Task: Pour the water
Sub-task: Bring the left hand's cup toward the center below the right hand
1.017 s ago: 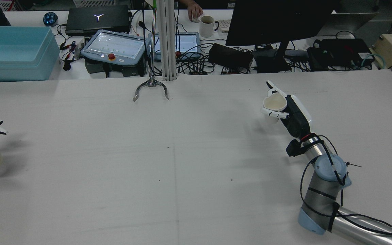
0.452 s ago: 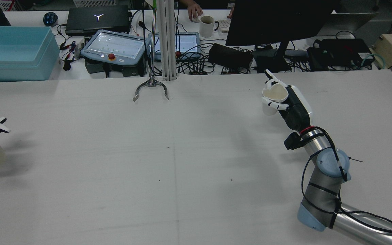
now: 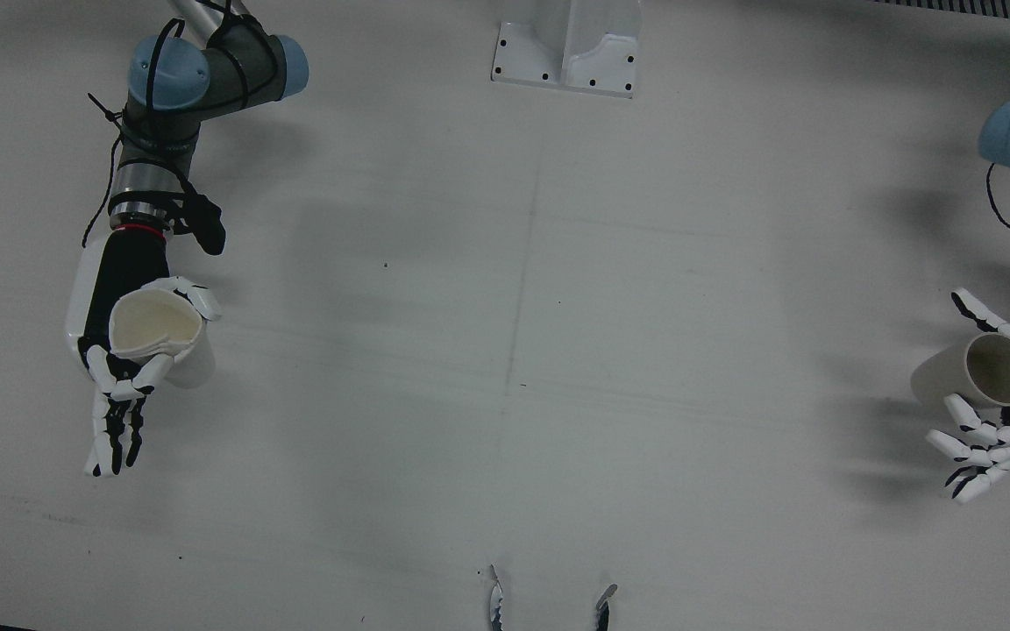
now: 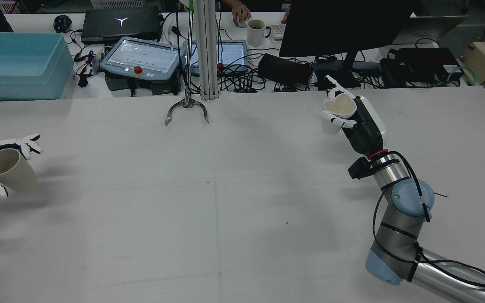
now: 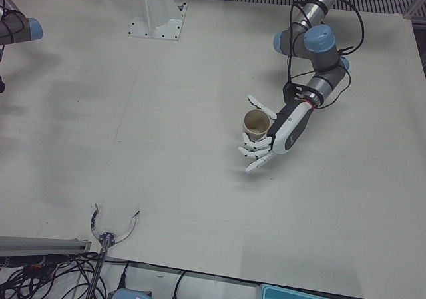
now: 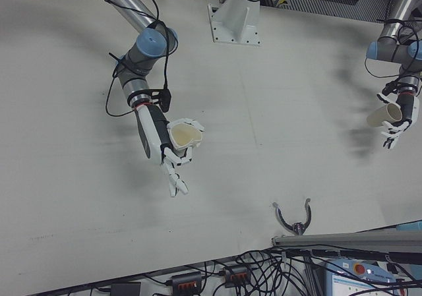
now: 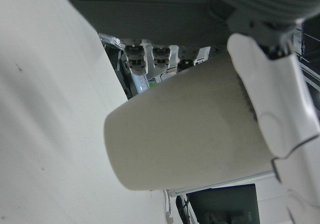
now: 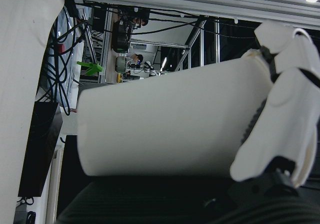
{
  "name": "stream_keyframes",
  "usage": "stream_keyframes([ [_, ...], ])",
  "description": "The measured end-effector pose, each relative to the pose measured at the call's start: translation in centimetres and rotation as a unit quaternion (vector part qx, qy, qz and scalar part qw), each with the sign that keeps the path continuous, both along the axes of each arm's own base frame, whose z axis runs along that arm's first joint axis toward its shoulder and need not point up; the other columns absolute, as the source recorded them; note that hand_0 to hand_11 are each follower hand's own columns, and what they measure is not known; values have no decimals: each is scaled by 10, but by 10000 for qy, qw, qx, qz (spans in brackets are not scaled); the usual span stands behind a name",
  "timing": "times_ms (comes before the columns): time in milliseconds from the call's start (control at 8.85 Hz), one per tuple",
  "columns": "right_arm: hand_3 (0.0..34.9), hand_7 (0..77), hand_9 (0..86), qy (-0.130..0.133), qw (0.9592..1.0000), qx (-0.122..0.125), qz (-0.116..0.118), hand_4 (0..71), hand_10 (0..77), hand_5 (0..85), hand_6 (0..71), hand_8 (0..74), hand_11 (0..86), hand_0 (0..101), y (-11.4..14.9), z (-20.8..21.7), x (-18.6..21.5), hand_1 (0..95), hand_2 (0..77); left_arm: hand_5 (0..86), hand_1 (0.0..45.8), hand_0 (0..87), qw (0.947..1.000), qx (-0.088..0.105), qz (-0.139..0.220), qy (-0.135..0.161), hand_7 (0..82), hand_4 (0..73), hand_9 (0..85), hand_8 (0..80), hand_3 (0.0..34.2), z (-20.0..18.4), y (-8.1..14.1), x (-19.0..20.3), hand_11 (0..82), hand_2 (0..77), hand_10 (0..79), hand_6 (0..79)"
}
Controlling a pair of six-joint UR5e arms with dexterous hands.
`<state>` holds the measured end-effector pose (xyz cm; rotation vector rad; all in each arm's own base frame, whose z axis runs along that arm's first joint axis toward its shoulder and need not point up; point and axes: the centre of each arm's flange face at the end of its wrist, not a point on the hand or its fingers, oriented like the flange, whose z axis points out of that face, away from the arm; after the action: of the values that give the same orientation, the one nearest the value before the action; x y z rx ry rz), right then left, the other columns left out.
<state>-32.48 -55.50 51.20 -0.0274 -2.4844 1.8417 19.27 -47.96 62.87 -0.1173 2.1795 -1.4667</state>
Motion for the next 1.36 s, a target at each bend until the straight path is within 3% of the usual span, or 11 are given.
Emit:
stream_keyframes([
  [339,0,131,5,-112,9998,111,110,256,33,687,65,5,65,478,2,-20,6,142,316,491,65,504,9975,363,580,165,393,387,120,65,0,-98,-28,107,131,16,87,251],
  [565,0,142,11,-102,9998,125,136,256,38,687,65,5,65,484,2,-22,8,142,316,491,65,504,9938,555,940,222,393,387,120,65,0,-151,-24,172,120,16,87,251],
  [904,0,158,11,-31,9994,257,219,267,27,682,76,0,65,487,-1,-43,4,136,316,491,49,519,9882,1076,1057,257,393,387,120,65,0,-248,-27,238,136,16,87,267],
  [1130,0,158,22,296,9967,588,468,267,44,687,76,5,65,486,6,-90,10,136,316,496,38,519,9876,1136,1059,212,393,387,131,82,0,-271,-32,254,147,16,98,284],
  [1356,0,175,22,711,9905,917,744,267,44,687,76,0,65,484,22,-137,15,136,316,496,33,513,9881,1101,1060,158,393,393,131,82,0,-269,-34,258,147,16,98,284],
])
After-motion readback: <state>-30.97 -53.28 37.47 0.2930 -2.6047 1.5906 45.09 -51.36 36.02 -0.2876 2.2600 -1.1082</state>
